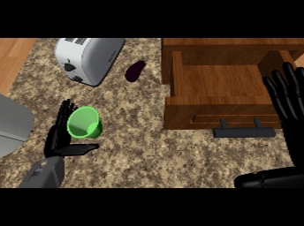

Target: Pick up the cup, place it into the drawer and close the drawer

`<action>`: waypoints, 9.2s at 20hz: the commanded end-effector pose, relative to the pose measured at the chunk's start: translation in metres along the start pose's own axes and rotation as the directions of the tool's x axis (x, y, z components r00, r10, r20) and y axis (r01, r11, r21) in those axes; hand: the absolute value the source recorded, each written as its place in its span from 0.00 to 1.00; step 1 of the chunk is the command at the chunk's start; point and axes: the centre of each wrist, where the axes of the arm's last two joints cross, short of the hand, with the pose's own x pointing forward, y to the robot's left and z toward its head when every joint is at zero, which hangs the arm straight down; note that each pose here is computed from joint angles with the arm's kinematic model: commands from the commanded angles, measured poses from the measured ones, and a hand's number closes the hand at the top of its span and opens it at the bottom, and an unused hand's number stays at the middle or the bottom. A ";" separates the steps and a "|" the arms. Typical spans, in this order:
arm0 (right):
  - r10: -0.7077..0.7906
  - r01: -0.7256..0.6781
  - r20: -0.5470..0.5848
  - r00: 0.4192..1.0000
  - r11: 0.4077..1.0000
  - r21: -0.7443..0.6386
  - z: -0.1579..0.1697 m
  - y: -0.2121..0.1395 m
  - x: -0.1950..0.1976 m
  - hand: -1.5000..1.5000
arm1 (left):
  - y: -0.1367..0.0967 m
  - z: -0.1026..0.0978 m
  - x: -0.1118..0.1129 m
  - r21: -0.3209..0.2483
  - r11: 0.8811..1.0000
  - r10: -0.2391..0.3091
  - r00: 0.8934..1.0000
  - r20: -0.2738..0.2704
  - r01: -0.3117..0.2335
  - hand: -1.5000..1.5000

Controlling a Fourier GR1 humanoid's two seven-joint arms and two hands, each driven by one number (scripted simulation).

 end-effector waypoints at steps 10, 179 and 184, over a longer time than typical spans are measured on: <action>-0.014 0.014 -0.007 1.000 1.000 -0.009 -0.007 0.001 -0.001 0.00 | -0.008 0.009 -0.015 -0.024 0.991 0.135 0.991 -0.004 -0.135 0.00; 0.784 -0.681 0.027 0.620 0.522 0.513 -0.022 0.009 -0.127 0.00 | -0.023 -0.039 0.188 -0.090 0.980 0.189 0.971 0.149 -0.177 0.00; 0.830 -0.699 0.034 0.557 0.446 0.559 -0.031 0.007 -0.164 0.00 | -0.023 -0.036 0.191 -0.090 0.981 0.184 0.972 0.146 -0.172 0.00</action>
